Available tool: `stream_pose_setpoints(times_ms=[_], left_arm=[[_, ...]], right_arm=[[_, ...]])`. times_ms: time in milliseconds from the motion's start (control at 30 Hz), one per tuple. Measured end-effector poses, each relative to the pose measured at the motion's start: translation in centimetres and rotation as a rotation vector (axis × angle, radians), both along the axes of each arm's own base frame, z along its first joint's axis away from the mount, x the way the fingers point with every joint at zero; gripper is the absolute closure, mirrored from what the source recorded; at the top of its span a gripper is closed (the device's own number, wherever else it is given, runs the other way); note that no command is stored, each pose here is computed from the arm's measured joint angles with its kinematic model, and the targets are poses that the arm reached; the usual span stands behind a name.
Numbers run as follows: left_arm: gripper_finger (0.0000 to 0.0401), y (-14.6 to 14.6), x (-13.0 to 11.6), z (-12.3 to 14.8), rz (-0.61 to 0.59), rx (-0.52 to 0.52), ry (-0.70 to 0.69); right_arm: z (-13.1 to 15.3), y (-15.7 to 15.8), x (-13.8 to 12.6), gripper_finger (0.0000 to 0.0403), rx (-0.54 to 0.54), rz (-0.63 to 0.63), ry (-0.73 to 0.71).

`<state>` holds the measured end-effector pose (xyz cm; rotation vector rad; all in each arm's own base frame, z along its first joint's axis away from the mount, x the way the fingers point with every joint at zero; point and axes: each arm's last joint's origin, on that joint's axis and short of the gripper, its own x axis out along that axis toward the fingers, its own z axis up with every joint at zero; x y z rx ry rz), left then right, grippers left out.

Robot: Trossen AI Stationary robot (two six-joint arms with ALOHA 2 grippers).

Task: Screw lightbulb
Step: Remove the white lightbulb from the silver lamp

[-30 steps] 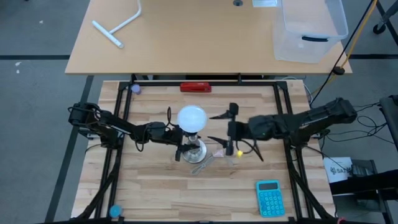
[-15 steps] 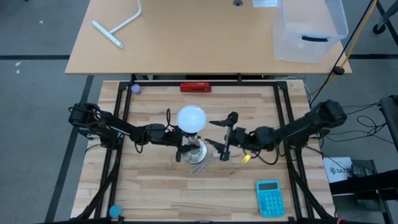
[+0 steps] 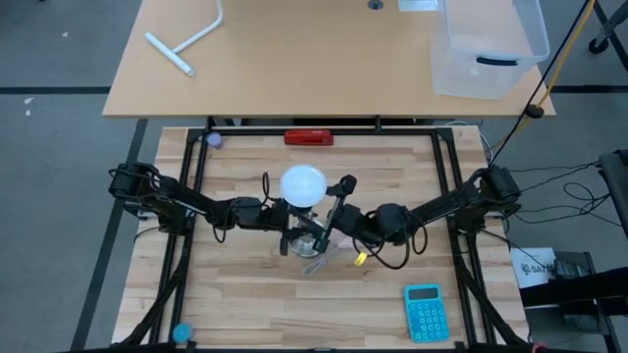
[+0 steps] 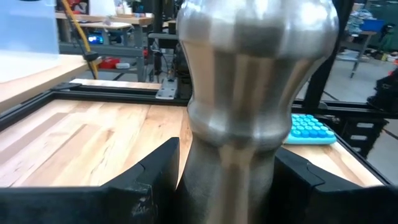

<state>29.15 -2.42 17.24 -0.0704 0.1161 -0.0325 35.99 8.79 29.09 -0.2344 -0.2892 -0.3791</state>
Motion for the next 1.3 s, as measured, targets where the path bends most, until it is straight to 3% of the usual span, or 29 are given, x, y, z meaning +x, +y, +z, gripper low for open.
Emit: stream_pose_setpoints(times_ms=[167,367,767,900,1100,1300], left_arm=[[0.0211,0.2,0.0,0.0,0.07,0.003,-0.002],[0.0211,0.4,0.0,0.0,0.151,-0.006,-0.003],[0.0211,0.6,0.0,0.0,0.186,-0.027,-0.006],[0.0211,0.6,0.0,0.0,0.184,-0.027,-0.005],[0.0211,0.6,0.0,0.0,0.169,-0.028,-0.002],[0.0211,0.4,0.0,0.0,0.153,-0.025,-0.002]], right_arm=[[1.5,0.0,1.1,0.0087,0.01,-0.111,0.015],[3.2,0.0,1.8,0.0087,0.015,-0.135,0.011],[4.8,-1.6,3.1,0.0093,0.013,-0.227,0.108],[4.8,-1.7,3.2,0.0134,0.007,-0.23,0.128],[4.7,-1.7,3.2,0.0233,0.023,-0.228,0.129],[4.9,-1.8,2.8,0.0244,0.033,-0.212,0.17]])
